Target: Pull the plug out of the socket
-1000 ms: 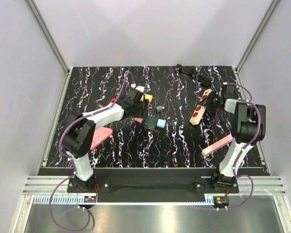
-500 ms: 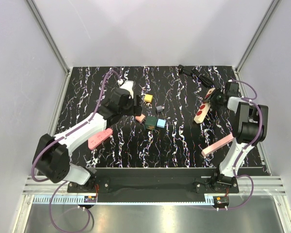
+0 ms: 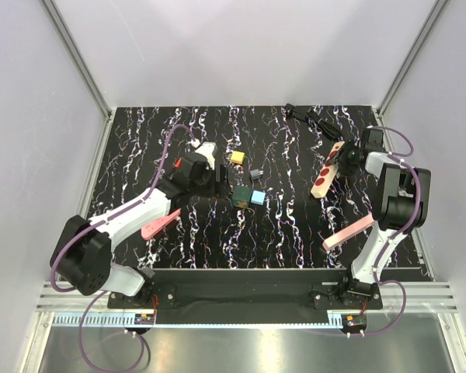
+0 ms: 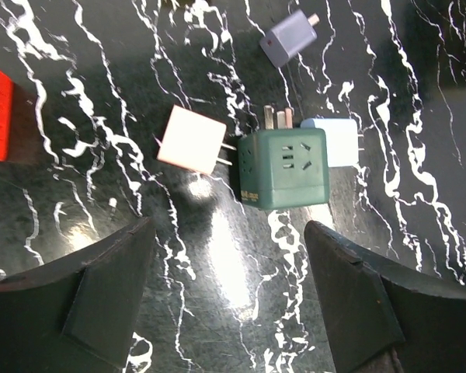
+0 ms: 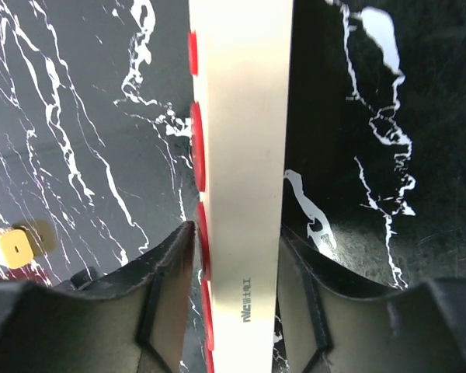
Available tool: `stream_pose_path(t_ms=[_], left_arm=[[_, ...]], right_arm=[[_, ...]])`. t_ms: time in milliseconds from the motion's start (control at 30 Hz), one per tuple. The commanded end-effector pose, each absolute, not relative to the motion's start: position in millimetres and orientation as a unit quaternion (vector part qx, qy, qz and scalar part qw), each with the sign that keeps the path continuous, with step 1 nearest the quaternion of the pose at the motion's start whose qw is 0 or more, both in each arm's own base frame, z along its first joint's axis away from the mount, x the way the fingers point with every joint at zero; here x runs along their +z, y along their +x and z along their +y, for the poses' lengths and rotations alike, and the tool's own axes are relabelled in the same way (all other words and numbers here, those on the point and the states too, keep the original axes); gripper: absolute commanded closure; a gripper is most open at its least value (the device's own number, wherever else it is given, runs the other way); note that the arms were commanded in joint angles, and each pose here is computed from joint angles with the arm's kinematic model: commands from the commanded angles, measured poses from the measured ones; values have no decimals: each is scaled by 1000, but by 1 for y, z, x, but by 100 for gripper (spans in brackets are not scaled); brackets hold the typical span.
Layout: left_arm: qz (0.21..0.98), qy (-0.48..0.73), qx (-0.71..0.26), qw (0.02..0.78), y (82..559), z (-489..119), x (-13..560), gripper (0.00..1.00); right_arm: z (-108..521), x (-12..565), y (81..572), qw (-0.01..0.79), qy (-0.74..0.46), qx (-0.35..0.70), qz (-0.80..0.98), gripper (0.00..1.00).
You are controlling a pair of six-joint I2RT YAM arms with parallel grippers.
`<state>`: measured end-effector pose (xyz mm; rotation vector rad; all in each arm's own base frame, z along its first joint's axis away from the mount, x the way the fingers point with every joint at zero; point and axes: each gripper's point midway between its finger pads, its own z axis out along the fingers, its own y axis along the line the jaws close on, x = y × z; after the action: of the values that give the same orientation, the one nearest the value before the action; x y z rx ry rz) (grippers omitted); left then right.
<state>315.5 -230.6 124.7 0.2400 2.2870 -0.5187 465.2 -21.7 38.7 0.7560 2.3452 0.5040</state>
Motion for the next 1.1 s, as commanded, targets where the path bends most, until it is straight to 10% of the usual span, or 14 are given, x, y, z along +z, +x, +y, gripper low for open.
stream_pose_path(t_ms=[0, 167, 433, 1067], left_arm=[[879, 90, -249, 397, 318, -245, 137, 17], [874, 81, -276, 393, 308, -249, 134, 15], [855, 68, -324, 400, 281, -244, 145, 14], [737, -6, -511, 442, 165, -201, 156, 1]], right_arm=[[-34, 76, 488, 358, 269, 175, 877, 47], [-55, 83, 472, 349, 281, 103, 888, 1], [-63, 156, 434, 375, 275, 51, 884, 0], [170, 147, 254, 377, 111, 311, 866, 0]])
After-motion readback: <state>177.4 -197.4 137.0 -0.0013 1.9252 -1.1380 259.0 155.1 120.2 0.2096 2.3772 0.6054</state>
